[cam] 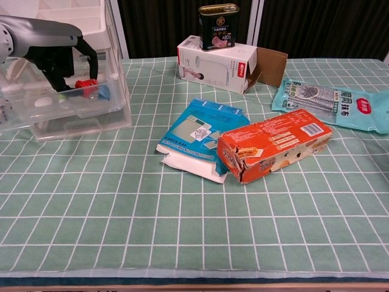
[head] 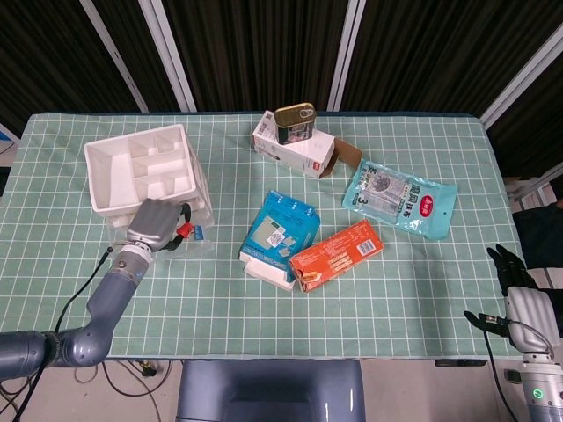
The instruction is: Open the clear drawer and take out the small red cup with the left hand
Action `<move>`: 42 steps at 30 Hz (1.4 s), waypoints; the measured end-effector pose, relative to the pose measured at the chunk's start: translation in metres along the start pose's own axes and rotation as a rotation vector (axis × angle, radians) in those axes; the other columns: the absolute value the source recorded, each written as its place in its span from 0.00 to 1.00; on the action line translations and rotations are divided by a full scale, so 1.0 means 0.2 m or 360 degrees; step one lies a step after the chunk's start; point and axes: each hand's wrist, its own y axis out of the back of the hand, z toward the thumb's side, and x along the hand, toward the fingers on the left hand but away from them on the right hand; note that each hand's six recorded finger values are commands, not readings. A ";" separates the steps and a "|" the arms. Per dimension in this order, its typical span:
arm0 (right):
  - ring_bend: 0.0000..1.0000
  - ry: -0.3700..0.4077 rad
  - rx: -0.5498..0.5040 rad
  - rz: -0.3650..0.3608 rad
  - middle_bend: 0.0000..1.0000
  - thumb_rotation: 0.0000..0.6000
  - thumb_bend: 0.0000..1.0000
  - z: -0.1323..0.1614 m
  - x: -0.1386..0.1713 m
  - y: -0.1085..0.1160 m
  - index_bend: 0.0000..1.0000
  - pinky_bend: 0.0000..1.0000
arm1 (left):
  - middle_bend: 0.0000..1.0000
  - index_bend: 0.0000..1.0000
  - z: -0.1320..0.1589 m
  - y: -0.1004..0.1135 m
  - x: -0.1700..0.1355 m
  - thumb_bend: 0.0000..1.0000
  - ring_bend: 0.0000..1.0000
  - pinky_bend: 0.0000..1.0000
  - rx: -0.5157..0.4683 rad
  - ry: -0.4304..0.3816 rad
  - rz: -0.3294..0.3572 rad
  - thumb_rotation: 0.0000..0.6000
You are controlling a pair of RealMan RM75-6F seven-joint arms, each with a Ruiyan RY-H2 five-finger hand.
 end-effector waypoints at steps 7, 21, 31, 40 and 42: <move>0.00 0.0000 0.0001 -0.0001 0.00 1.00 0.12 0.00 0.00 0.00 0.00 0.22 | 1.00 0.48 0.00 0.06 -0.03 0.34 1.00 1.00 -0.0016 -0.0021 0.0063 1.00; 0.00 0.0002 0.0008 -0.0007 0.00 1.00 0.12 0.00 0.00 0.00 0.00 0.22 | 1.00 0.48 0.00 0.24 -0.27 0.34 1.00 1.00 -0.0064 -0.0130 0.0215 1.00; 0.00 0.0005 0.0015 -0.0007 0.00 1.00 0.12 0.01 0.00 0.00 0.00 0.22 | 1.00 0.48 0.02 0.15 -0.53 0.34 1.00 1.00 0.0026 -0.0312 0.0187 1.00; 0.00 0.0002 0.0011 -0.0007 0.00 1.00 0.12 0.00 0.00 0.00 0.00 0.22 | 1.00 0.48 0.03 -0.11 -0.72 0.34 1.00 1.00 0.0083 -0.0424 0.0024 1.00; 0.00 0.0002 0.0011 -0.0006 0.00 1.00 0.12 0.00 0.00 0.00 0.00 0.22 | 1.00 0.48 0.03 -0.15 -0.73 0.34 1.00 1.00 0.0085 -0.0430 0.0000 1.00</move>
